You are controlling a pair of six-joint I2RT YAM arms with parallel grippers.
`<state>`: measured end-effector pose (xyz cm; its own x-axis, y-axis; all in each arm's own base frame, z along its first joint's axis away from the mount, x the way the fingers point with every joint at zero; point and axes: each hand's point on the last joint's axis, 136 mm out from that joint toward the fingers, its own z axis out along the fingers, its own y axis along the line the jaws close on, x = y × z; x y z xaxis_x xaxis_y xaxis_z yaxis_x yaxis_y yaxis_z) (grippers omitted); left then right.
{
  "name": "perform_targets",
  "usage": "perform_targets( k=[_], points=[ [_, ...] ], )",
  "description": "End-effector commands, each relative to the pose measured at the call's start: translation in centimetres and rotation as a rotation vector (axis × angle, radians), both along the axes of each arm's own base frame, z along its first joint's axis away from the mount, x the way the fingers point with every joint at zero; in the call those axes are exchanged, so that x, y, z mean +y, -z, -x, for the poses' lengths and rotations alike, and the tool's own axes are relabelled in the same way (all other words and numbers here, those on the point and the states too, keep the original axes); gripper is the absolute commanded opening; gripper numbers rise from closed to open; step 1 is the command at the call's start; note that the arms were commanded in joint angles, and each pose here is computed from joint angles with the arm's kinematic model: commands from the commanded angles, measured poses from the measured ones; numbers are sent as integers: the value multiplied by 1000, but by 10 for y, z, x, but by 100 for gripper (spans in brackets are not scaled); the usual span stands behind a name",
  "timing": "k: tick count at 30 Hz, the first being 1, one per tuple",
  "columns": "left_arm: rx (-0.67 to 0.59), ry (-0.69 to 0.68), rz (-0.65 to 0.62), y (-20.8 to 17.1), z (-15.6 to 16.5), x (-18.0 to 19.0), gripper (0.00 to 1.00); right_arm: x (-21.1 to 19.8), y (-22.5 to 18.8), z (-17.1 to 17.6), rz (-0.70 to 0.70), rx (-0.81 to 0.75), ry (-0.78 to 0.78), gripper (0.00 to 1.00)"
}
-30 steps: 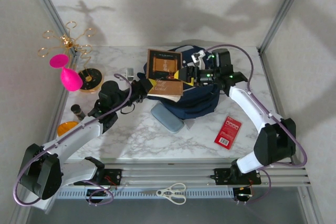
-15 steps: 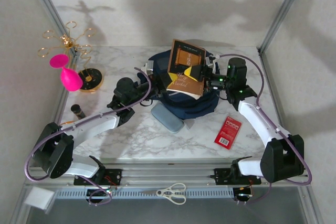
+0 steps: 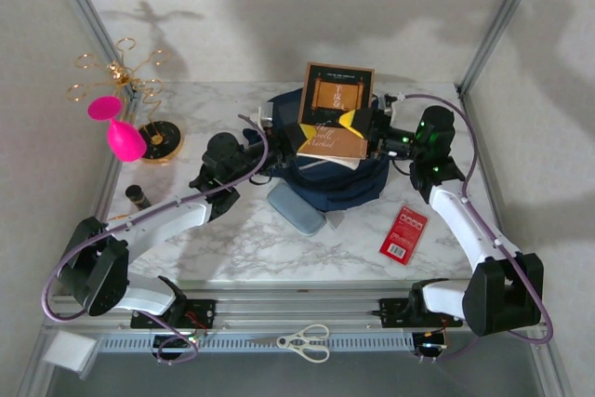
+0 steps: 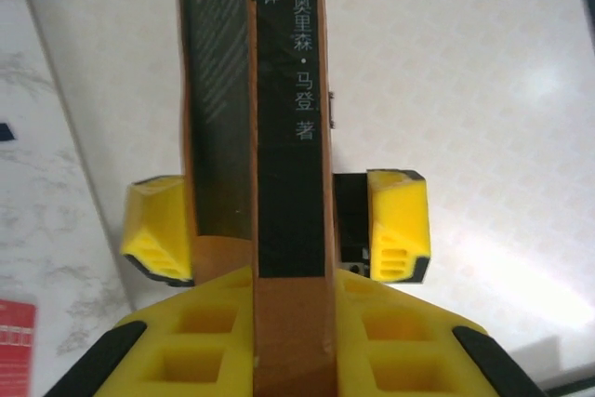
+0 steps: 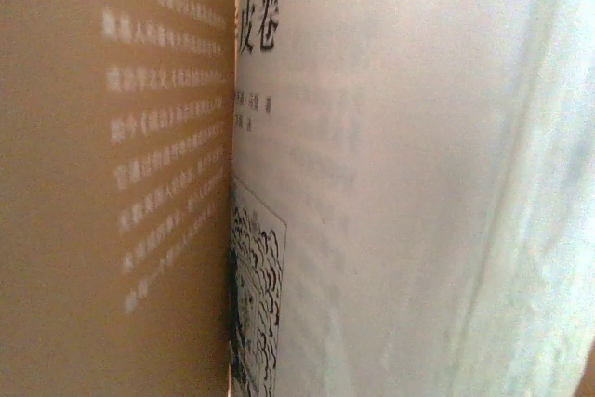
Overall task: Pack the student bag
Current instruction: Pass the book.
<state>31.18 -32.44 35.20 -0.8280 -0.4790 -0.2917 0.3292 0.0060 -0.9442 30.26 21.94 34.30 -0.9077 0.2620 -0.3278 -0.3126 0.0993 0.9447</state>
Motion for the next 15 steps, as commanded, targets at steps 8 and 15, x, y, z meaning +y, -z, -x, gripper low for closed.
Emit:
perform_targets(
  k=[8,15],
  points=[
    [-70,-112,-191,9,-17,1,0,-10,2,-4,101,-74,60,29],
    [-90,-86,-263,21,-15,-8,9,-28,25,-22,194,-60,146,0]
  ],
)
